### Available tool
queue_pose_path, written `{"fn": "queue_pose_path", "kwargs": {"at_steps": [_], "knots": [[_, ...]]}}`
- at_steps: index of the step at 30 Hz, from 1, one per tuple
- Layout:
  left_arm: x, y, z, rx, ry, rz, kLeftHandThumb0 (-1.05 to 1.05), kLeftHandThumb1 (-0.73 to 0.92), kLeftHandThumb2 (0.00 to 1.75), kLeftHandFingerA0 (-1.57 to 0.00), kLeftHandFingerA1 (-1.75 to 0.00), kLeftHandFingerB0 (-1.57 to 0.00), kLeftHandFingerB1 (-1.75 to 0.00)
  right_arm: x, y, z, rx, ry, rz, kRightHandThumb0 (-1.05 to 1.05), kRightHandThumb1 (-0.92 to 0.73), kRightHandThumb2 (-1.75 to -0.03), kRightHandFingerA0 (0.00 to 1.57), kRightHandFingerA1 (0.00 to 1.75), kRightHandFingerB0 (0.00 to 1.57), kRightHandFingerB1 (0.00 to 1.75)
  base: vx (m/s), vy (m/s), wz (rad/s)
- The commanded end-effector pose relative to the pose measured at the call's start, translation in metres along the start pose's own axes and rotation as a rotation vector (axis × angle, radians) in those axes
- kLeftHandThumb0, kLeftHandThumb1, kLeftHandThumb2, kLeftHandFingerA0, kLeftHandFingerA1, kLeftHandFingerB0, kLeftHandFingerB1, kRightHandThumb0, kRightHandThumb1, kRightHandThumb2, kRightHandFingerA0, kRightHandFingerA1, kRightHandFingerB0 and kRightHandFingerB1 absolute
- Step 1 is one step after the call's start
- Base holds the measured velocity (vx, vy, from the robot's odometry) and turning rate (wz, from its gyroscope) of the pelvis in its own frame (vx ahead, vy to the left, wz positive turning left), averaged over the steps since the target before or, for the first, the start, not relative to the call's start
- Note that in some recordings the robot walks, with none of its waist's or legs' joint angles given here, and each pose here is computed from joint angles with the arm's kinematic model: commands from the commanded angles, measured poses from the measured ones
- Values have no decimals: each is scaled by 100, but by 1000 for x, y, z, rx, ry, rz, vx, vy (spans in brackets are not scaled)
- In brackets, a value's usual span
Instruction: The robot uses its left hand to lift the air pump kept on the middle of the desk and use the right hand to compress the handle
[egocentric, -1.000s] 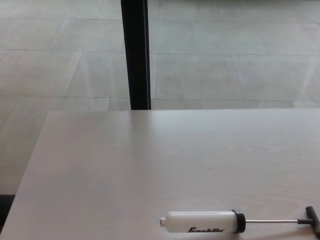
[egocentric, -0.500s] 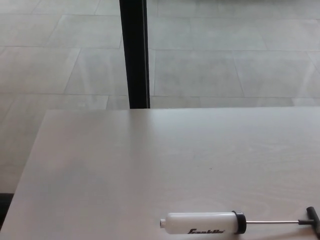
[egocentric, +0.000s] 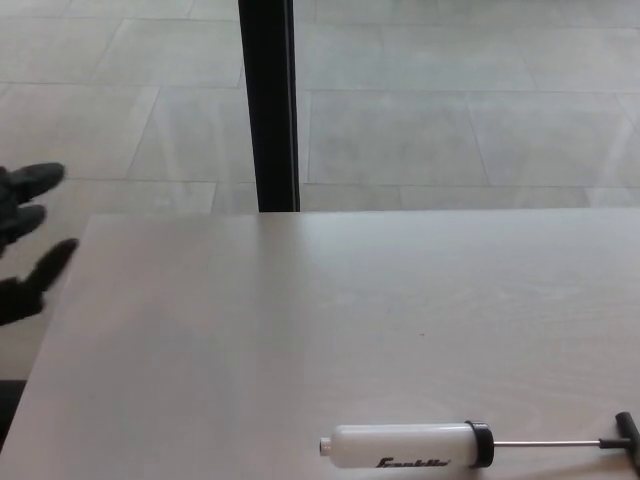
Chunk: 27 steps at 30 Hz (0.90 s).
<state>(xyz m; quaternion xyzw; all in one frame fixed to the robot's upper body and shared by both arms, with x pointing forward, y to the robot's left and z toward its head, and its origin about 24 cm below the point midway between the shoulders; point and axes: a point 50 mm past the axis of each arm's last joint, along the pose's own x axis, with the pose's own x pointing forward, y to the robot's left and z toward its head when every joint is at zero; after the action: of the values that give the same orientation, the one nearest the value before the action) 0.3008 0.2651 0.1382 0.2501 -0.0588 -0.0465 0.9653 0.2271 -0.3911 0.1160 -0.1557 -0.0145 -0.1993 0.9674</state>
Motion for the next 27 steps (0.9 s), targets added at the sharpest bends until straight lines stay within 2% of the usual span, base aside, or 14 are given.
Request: {"fn": "queue_pose_path", "kwargs": {"at_steps": [1,4,5,7,8,9,13,14,18,19,21,22,23,27], "knots": [[21,-106,59,586,-107,-418,-88,63,103,-2,-41,-10,-42,6,63,8,-121,-75,220,-87,-92,-75,23,44,22,31,0,0,0],[23,-117,59,620,-96,-465,-86,60,100,-1,-42,-10,-45,5,64,7,-135,-75,222,-86,-92,-74,24,43,22,32,0,0,0],[25,-121,61,634,-104,-474,-85,76,63,-5,-45,-18,-35,8,65,8,-137,-75,222,-85,-92,-75,24,43,22,32,0,0,0],[25,-127,62,666,-105,-491,-85,60,98,-5,-48,-11,-45,9,65,8,-132,-78,223,-85,-92,-75,23,44,23,32,0,0,0],[25,-132,62,678,-105,-504,-40,36,101,-4,-55,0,-49,9,65,8,-133,-75,225,-85,-92,-76,23,44,22,32,0,0,0],[25,-134,62,679,-107,-508,-86,76,64,-8,-49,-20,-35,10,66,8,-134,-76,225,-85,-92,-76,23,44,23,32,0,0,0],[24,-154,60,688,-88,-559,-80,57,90,-10,-53,-14,-45,12,68,11,-155,-82,223,-82,-83,-120,25,55,20,45,0,0,0],[24,-156,59,702,-87,-566,-77,57,89,-10,-53,-14,-45,12,68,11,-158,-84,224,-83,-91,-78,29,47,27,33,0,0,0],[24,-174,54,834,-58,-626,-40,37,101,-4,-54,0,-49,16,67,14,-142,-86,233,-80,-92,-76,30,47,30,35,0,0,0],[24,-177,53,843,-37,-642,-86,58,94,-6,-51,-9,-45,16,67,14,-144,-85,232,-81,-92,-75,31,47,30,35,0,0,0],[22,-183,52,871,-15,-656,-86,57,95,-5,-49,-8,-45,17,67,15,-138,-86,231,-81,-92,-74,32,47,30,35,0,0,0],[21,-185,52,888,-9,-659,-88,58,98,-3,-46,-9,-42,18,68,15,-137,-87,230,-80,-80,-118,28,56,23,47,0,0,0],[19,-191,52,923,-1,-677,-92,60,101,-4,-38,-10,-36,18,69,15,-125,-85,225,-78,-92,-70,33,46,34,34,0,0,0],[10,-210,52,956,-10,-710,-100,63,102,-4,-32,-11,-35,19,72,14,-113,-88,211,-77,-92,-72,36,47,36,36,0,0,0]]}}
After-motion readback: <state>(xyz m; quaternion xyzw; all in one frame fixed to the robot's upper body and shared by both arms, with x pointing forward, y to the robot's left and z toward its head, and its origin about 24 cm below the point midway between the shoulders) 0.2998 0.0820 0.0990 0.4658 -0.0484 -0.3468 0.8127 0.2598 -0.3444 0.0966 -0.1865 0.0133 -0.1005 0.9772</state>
